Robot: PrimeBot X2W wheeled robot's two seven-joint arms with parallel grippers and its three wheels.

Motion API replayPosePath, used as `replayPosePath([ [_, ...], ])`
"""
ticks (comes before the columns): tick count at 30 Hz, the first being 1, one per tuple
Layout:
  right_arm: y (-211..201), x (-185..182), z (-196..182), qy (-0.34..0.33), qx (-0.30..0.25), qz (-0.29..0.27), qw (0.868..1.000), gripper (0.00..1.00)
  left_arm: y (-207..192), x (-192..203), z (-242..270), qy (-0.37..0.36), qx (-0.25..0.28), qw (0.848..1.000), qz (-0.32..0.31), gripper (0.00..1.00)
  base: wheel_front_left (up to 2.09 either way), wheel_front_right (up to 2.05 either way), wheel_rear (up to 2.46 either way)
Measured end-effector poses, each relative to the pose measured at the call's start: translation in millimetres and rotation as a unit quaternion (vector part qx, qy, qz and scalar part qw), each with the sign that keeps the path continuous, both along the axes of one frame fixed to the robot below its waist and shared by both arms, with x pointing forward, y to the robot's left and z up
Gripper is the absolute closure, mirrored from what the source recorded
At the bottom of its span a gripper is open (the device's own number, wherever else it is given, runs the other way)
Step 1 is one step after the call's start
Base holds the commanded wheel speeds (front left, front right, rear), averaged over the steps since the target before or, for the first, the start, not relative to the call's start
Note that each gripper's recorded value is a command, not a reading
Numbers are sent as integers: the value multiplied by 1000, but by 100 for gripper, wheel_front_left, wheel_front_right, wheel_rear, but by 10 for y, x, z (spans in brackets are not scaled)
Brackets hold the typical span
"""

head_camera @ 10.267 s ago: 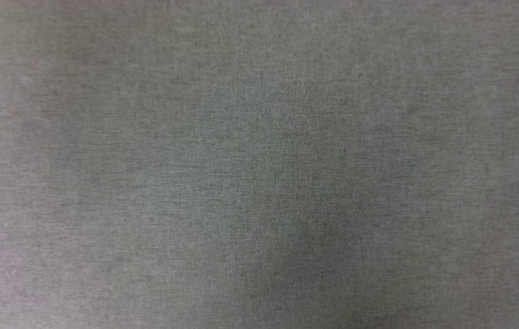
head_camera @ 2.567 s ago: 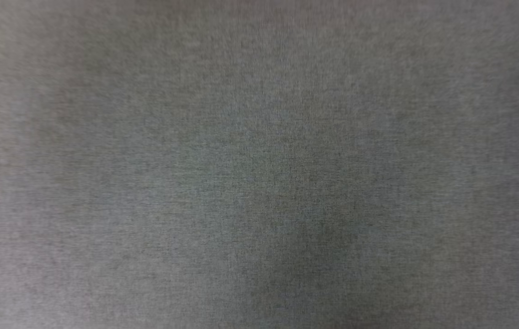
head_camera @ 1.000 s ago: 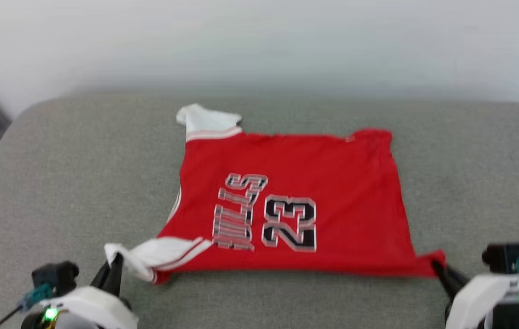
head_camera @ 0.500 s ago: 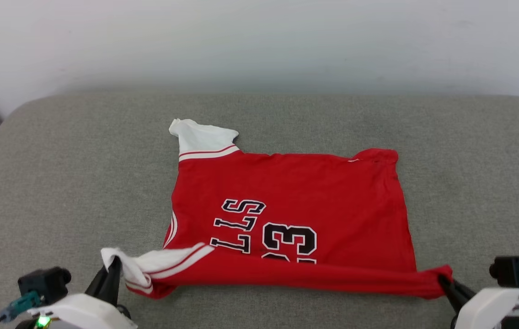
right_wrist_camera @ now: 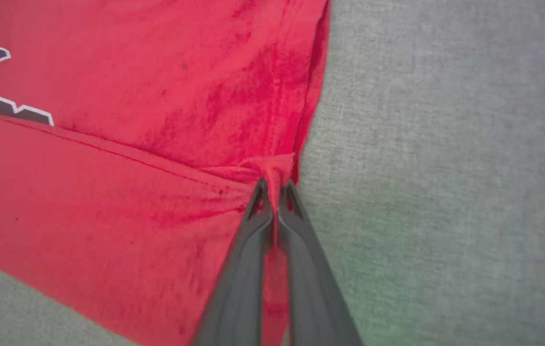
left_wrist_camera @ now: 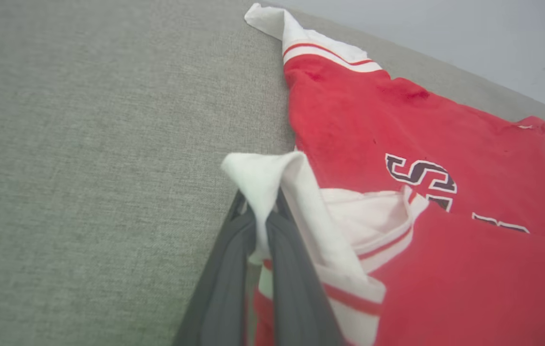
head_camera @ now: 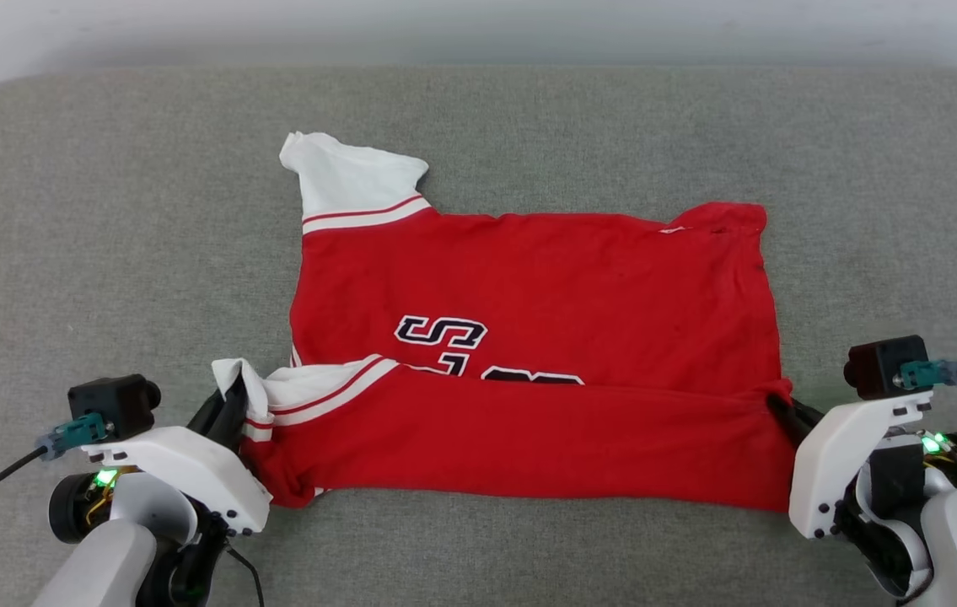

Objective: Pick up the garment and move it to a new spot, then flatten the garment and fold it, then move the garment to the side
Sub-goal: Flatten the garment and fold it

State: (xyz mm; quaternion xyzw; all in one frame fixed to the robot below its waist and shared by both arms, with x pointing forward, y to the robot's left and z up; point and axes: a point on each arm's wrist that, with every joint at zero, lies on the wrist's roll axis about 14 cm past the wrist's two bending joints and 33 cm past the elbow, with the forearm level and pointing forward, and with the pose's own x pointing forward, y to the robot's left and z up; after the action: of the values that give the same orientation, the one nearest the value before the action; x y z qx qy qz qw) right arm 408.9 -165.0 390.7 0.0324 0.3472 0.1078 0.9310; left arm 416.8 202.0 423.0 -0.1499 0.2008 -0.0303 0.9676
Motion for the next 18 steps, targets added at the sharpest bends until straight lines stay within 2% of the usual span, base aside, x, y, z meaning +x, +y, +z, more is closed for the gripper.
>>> replayPosePath([
  [2,13,42,-129,7,-2,5,1000,100,-24,-8,-194,30,-8,1000,-3,100,0,0,0],
  [3,20,61,-154,6,0,5,1000,92,-44,-21,-250,40,-12,999,-7,100,0,0,0],
  [4,25,77,-177,6,1,5,1000,84,-72,-38,-303,51,-19,998,-11,82,0,0,0],
  [5,32,88,-195,5,2,5,1000,44,-73,-62,-355,62,-22,998,-12,55,0,0,0],
  [6,37,90,-212,5,1,6,1000,0,-81,-74,-382,66,-23,997,-14,0,0,0,0],
  [8,53,99,-204,-7,5,7,1000,0,-76,-84,-396,69,-31,997,-11,0,0,0,0],
  [12,46,173,0,-79,15,0,997,0,-12,-94,-310,49,-37,998,6,0,0,0,0],
  [18,9,173,500,-209,31,-14,977,0,181,-195,-79,21,-28,999,23,0,0,0,0],
])
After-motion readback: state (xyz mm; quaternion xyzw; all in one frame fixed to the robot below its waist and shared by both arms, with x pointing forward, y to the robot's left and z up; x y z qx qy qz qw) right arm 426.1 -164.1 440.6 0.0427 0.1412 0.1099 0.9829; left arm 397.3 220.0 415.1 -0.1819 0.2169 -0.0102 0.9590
